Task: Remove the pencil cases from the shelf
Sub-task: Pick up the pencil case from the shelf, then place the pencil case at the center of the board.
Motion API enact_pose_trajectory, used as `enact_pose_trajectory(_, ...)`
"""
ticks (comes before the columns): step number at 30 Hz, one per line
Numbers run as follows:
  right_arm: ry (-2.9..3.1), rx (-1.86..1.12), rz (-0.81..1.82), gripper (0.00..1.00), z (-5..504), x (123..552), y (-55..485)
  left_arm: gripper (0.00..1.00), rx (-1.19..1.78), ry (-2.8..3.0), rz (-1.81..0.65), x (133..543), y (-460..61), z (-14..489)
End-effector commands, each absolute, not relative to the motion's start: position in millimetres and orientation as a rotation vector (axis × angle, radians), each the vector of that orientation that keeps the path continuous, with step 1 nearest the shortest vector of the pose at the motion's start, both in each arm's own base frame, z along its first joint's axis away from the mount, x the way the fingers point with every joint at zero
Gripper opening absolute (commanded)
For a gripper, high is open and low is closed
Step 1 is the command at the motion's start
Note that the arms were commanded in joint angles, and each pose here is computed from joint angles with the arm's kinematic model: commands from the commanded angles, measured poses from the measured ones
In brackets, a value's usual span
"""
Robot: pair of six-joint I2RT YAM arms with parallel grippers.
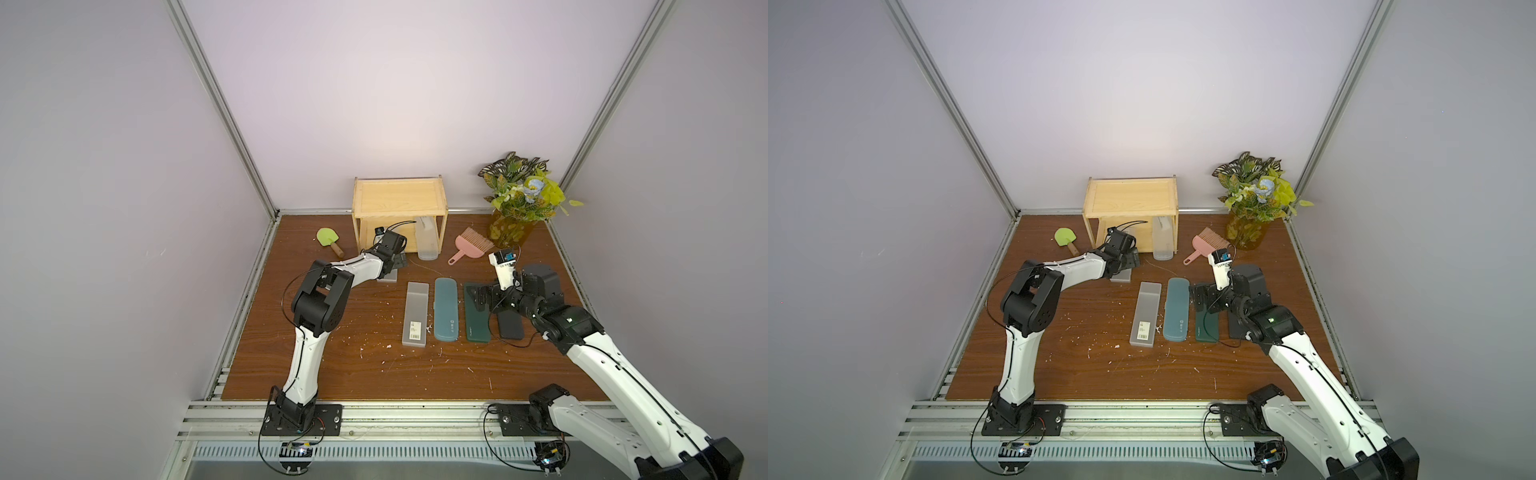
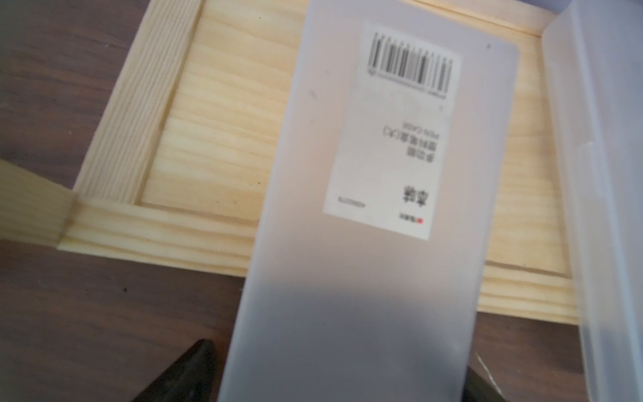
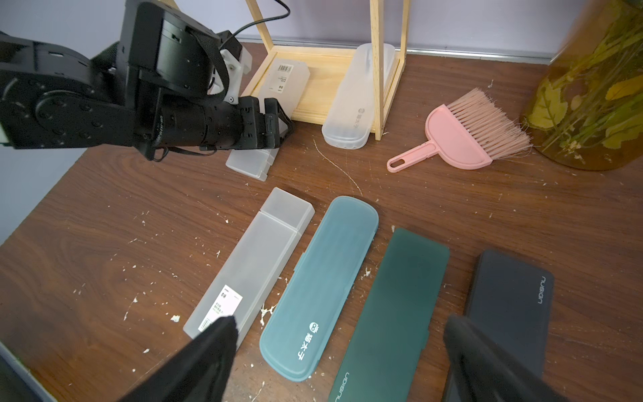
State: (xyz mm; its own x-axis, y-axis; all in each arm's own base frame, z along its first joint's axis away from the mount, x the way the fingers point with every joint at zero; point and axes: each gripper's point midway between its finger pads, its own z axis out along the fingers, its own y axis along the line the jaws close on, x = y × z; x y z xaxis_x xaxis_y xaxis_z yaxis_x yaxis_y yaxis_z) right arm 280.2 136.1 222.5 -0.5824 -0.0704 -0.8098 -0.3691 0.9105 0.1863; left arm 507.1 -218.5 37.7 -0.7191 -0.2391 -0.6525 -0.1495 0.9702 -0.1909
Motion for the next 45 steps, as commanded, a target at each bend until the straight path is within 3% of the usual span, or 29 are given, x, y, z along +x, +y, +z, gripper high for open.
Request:
enact_pose_trajectory(1,2.137,-0.315,0.431,0.99,231.3,280.8,136.4,0.85,-0.258,2.420,-0.122,499.7,-211.0,33.8)
enact_pose_trajectory(9,2.134,-0.312,0.447,0.99,232.1,282.1,138.8,0.63,-0.232,2.415,-0.091,498.4,-206.6,43.4)
enact_pose_trajectory(21,2.128,-0.307,0.482,0.99,230.8,283.7,143.2,0.63,-0.100,2.414,-0.118,472.9,-202.1,90.2)
enact_pose_trajectory(36,2.127,-0.307,0.502,0.99,228.0,282.0,145.3,0.64,0.077,2.543,-0.121,341.6,-168.9,75.5)
enact_pose_trajectory(45,2.124,-0.294,0.520,0.99,229.9,280.9,146.1,0.64,0.094,2.579,-0.309,291.5,-186.3,52.6)
